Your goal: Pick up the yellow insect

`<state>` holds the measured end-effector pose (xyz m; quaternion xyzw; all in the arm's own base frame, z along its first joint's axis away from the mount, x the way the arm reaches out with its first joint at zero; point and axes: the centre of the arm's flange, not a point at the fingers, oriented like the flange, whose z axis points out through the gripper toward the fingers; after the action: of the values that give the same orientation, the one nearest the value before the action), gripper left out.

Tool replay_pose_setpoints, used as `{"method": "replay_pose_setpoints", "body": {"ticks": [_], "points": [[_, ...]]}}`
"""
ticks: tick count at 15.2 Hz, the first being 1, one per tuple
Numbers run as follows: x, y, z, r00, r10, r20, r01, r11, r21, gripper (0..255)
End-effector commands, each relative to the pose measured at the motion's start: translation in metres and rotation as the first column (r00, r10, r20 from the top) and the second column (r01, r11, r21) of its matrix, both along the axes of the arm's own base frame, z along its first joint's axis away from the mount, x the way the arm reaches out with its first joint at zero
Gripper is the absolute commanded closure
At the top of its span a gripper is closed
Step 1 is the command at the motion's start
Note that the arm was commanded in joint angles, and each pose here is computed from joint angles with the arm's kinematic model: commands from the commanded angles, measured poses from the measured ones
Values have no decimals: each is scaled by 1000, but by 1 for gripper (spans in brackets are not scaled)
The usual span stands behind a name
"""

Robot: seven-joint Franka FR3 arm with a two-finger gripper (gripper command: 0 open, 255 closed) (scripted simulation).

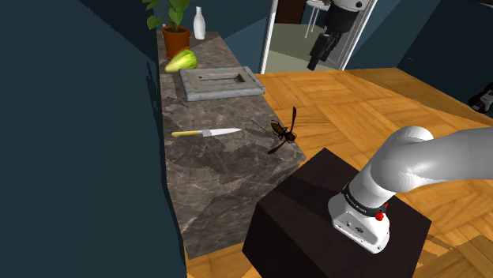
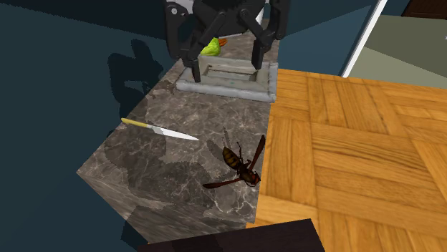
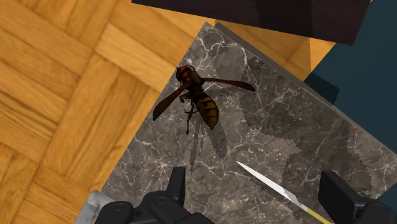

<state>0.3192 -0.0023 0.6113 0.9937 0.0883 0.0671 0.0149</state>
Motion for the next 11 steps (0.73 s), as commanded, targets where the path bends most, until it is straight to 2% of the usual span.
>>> {"method": "replay_pose_setpoints", "body": {"ticks": [1, 11], "points": [[0, 0, 0, 1000, 0, 0, 0, 1000, 0, 0], [78, -25, -111, 995, -55, -86, 56, 998, 16, 0]]}}
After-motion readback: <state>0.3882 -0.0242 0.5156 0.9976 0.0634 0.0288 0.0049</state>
